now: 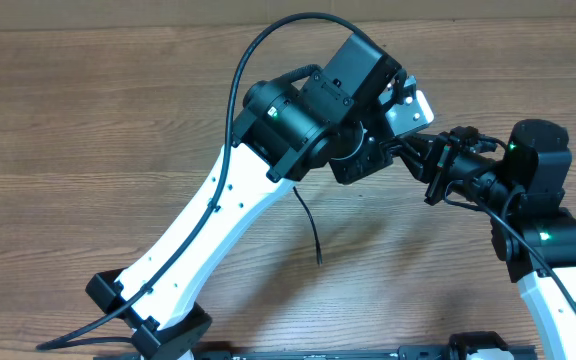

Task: Untangle cables

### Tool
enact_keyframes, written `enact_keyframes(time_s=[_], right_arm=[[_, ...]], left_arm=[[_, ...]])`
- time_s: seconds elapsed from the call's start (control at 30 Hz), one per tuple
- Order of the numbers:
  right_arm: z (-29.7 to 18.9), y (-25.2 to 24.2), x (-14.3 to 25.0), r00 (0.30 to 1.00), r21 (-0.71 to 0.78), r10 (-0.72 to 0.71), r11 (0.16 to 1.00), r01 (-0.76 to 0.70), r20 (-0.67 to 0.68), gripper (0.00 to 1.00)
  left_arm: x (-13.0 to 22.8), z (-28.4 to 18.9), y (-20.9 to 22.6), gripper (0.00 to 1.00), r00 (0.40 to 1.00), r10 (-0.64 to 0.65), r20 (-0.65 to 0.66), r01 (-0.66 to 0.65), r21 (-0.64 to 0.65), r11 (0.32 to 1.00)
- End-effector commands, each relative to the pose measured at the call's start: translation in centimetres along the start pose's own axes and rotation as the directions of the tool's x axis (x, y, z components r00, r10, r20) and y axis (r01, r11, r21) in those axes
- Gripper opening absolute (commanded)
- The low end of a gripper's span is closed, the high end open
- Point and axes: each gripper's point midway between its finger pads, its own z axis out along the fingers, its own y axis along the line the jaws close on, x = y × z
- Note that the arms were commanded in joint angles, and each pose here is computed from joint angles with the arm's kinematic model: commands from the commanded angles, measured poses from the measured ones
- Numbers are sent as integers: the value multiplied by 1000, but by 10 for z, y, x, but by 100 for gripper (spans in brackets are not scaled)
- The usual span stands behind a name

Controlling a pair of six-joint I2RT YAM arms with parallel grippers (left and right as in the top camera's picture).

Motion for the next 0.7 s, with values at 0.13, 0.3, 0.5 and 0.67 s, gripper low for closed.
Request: enact_keyframes(time_s=[0.13, 0.3, 0.5, 0.67], right_arm=[[-4, 5, 14, 998, -5, -17, 1000, 17, -57, 4], [-4, 4, 19, 996, 2, -19, 1000, 19, -85, 4], [-4, 4, 21, 995, 6, -18, 1000, 19, -96, 4], [-5, 3, 24, 993, 12, -18, 1000, 20, -115, 4]], left_arm=[[-7, -1, 1, 78, 1000, 1, 18, -1, -11, 1000], [-7, -1, 1, 75, 1000, 1, 17, -1, -11, 1000], [-6, 1, 1, 63, 1000, 1, 14, 0, -10, 1000], [-6, 1, 1, 45, 1000, 1, 13, -1, -9, 1000]])
